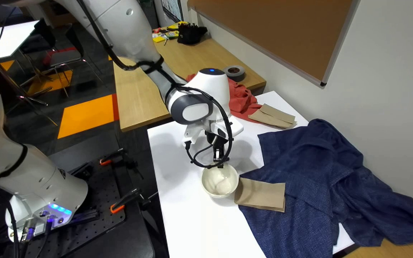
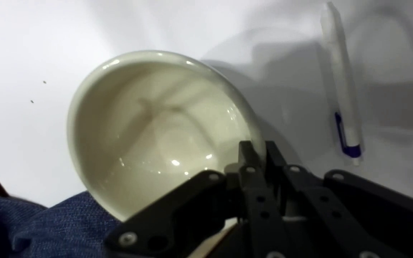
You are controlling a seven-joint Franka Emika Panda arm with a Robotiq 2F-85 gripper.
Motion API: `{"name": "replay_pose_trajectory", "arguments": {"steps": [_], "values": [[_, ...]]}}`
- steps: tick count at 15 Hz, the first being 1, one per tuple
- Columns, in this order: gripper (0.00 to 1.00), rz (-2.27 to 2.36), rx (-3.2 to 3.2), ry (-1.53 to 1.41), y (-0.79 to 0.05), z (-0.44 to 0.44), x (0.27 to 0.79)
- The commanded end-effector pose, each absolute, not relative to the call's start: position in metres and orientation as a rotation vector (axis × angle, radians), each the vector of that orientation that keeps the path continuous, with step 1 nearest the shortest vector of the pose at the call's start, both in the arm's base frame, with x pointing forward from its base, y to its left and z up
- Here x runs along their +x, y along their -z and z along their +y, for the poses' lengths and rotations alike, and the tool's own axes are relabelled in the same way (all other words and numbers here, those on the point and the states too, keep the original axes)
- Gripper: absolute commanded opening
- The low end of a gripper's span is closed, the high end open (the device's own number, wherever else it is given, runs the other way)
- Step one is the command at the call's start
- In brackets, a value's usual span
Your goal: Move the white bowl to the left
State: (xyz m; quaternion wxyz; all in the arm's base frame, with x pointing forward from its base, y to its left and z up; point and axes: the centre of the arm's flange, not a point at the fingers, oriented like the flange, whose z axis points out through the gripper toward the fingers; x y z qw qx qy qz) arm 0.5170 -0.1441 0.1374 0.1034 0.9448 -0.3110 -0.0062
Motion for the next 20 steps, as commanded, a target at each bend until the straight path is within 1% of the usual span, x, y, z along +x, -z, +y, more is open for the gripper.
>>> {"name": "replay_pose_trajectory", "arguments": {"steps": [1, 15, 20], "values": [[0.02, -0.764, 2.833, -0.012, -0.167, -0.110, 0.498], [0.02, -0.077, 2.911, -0.001, -0.155, 0.057, 0.481], [0.02, 0.171, 2.909, -0.042, -0.147, 0.105, 0.474]]}}
